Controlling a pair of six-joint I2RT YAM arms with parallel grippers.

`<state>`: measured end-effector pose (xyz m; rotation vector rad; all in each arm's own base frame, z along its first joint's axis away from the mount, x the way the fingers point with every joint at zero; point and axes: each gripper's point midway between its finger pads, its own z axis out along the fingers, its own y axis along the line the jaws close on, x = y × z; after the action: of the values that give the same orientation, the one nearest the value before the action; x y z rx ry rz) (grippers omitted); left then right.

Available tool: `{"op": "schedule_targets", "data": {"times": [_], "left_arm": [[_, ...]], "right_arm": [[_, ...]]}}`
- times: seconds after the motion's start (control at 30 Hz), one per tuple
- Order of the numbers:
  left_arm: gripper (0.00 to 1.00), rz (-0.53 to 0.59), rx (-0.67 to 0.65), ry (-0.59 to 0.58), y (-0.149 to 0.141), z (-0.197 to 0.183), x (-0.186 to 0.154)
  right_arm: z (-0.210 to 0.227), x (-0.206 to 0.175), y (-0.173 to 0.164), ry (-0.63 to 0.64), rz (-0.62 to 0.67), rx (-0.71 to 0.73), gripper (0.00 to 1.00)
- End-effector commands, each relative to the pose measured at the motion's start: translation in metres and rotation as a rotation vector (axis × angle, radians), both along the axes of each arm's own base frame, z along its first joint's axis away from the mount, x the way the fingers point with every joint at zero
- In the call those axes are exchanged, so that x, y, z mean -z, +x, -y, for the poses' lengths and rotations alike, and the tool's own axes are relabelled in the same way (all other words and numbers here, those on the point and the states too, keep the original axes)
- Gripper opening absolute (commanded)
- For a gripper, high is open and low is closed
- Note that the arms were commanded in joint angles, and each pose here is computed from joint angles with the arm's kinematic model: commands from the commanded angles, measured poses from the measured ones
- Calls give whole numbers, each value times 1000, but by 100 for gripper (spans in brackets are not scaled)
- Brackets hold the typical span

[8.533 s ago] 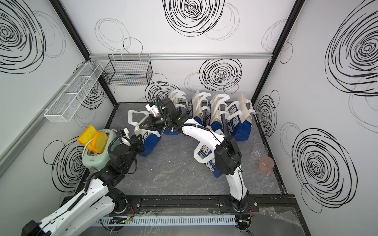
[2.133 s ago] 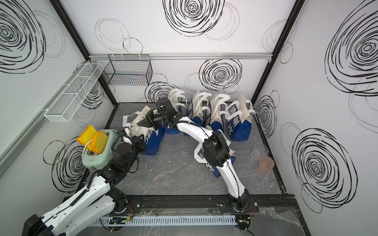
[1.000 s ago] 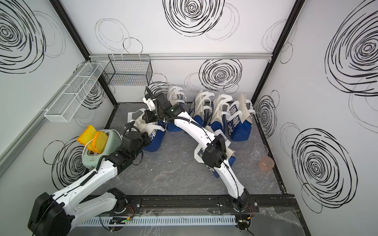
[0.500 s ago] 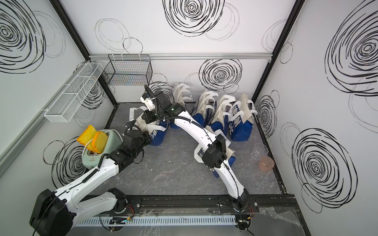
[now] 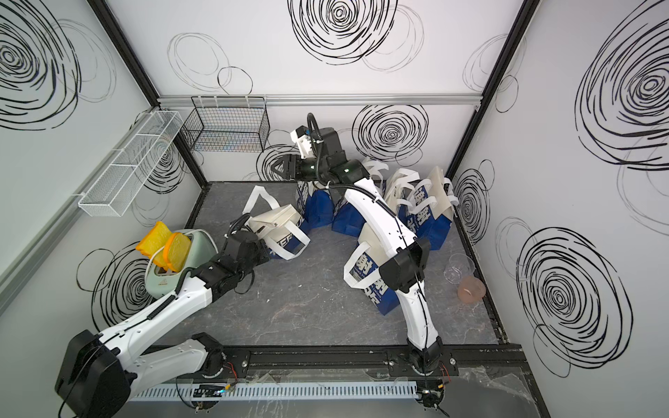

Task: Open the takeout bag
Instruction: Open the takeout bag at the center of the board.

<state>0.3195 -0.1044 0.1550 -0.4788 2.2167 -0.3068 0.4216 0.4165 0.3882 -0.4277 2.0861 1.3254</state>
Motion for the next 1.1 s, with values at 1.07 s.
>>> {"op": "schedule_targets", "data": {"times": [1.07], "left_arm": [[0, -77, -141, -30, 5, -18, -34]], "right_arm": [[-37, 85, -80, -53, -567, -179, 59]]}}
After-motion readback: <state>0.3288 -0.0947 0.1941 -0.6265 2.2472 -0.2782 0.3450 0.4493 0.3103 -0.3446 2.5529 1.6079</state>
